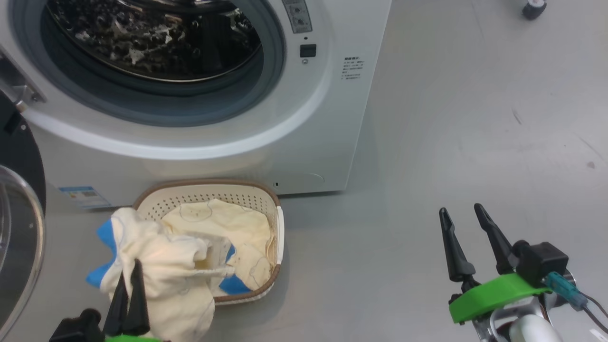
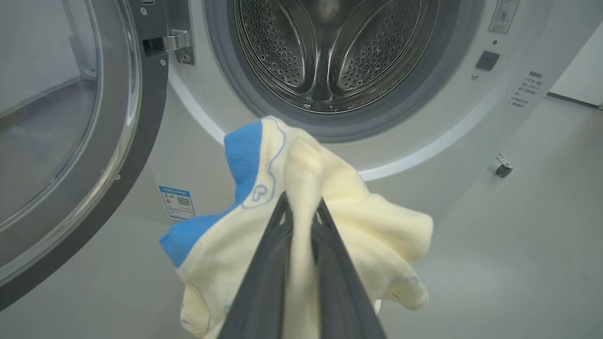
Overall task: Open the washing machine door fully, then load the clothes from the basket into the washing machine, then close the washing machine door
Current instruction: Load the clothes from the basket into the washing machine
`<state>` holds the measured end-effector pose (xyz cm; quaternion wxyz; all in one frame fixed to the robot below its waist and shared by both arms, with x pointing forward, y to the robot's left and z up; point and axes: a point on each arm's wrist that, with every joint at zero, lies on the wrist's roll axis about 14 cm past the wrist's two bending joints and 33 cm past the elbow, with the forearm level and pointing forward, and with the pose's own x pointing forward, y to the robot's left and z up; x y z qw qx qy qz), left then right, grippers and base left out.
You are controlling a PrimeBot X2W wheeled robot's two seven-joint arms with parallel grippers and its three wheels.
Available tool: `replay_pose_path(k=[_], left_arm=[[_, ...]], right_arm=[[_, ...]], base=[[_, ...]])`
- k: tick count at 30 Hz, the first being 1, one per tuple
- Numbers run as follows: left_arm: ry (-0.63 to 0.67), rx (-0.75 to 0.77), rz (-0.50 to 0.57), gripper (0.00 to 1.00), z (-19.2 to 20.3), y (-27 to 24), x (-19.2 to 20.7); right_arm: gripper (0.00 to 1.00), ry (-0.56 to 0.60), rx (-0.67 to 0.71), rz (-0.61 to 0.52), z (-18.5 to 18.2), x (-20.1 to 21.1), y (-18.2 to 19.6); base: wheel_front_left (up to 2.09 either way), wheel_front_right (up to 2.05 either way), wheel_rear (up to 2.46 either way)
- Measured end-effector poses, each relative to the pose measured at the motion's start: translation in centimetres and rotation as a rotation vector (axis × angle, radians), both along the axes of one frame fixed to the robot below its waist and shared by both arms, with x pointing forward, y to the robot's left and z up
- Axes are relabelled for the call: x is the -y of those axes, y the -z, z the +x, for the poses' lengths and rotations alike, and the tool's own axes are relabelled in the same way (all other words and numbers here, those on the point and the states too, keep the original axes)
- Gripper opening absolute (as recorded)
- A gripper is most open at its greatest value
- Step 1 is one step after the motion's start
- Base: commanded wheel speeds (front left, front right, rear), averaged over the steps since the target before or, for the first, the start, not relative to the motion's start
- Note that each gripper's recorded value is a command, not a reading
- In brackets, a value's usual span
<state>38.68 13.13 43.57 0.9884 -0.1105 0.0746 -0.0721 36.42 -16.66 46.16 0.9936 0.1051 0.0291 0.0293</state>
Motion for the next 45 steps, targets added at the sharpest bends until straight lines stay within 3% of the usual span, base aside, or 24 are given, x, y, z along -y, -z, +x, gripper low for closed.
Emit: replay_pose_path(k=[19, 45], left_arm=[[-0.087, 0.12, 0.015, 0.0, -5.5, -4.2, -3.6], [-0.029, 0.137, 0.033, 0.0, -5.2, -4.6, -2.1]], right_arm=[[1.0, 0.007, 0.075, -0.03, -3.6, 0.2, -2.3], [1.0, 0.018, 0.069, -0.016, -4.0, 0.4, -2.2]], base=[[0.0, 0.0, 0.0], [0.0, 0.0, 0.0]])
